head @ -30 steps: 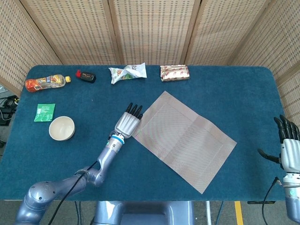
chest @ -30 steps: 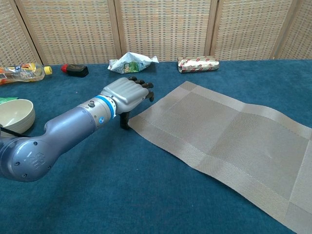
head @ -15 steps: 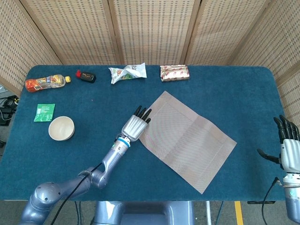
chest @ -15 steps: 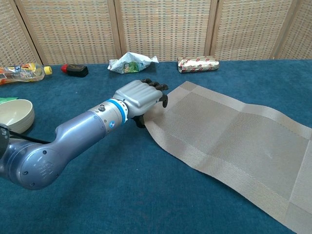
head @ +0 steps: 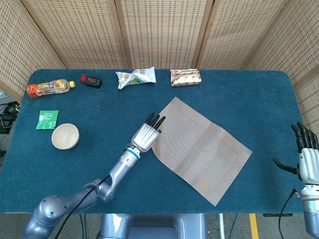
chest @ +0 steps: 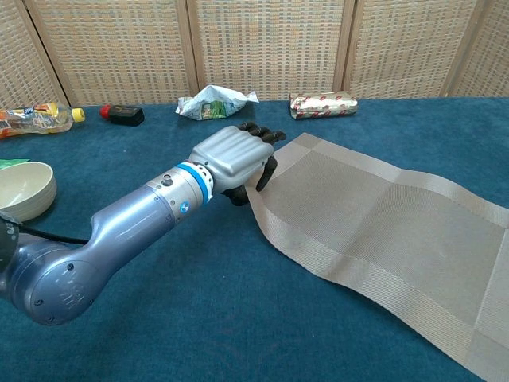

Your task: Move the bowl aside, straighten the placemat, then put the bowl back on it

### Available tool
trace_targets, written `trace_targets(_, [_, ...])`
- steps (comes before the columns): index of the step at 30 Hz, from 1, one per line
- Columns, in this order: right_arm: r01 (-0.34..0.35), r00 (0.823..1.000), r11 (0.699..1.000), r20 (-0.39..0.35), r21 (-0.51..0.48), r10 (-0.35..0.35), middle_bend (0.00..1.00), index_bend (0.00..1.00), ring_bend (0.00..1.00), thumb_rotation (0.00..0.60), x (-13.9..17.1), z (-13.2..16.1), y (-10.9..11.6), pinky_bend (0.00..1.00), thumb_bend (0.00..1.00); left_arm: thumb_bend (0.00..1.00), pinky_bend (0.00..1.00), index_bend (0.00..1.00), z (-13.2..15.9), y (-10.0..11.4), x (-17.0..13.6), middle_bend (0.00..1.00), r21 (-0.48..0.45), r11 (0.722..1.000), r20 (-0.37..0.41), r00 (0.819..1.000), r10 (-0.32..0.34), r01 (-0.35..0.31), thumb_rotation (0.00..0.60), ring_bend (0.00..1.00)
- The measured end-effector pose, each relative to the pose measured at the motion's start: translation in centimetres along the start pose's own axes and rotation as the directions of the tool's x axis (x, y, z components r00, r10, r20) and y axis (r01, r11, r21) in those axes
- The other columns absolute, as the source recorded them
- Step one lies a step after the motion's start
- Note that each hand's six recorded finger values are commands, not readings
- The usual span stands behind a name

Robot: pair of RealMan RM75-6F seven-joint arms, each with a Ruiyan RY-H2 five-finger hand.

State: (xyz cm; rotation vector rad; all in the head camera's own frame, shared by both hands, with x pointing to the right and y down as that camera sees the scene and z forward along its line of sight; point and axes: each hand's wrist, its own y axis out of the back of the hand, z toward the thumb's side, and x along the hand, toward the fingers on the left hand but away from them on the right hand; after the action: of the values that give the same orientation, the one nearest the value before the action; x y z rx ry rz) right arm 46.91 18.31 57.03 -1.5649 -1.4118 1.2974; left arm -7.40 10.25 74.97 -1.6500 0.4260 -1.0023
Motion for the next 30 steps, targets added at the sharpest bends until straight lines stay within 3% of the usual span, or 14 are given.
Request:
trace_targets(13, [-0.018,1.000,1.000,-0.015,-0.005,0.018,0.00,0.04,0.00,0.600,0.2,0.4,-0.2,0.00,0.14,0.46,0.00,0.66,-1.3,0.0,-2.4,0.00,-0.017,0.999,-0.004,0.999,0.039,-0.039,0.600,0.00])
trace_targets(24, [-0.002,1.000,1.000,-0.031,0.009,0.002,0.00,0.04,0.00,0.600,0.8,1.4,-0.1,0.00,0.14,0.46,0.00,0.68,-3.8,0.0,-8.6,0.00,-0.041,0.999,-0.028,0.999,0.030,-0.031,0.600,0.00])
trace_targets(30, [-0.005,0.999,1.000,-0.054,0.021,0.006,0.00,0.04,0.00,0.600,1.3,2.2,-0.2,0.00,0.14,0.46,0.00,0.68,-4.2,0.1,-12.7,0.00,-0.030,1.000,-0.012,1.000,-0.007,0.006,0.600,0.00])
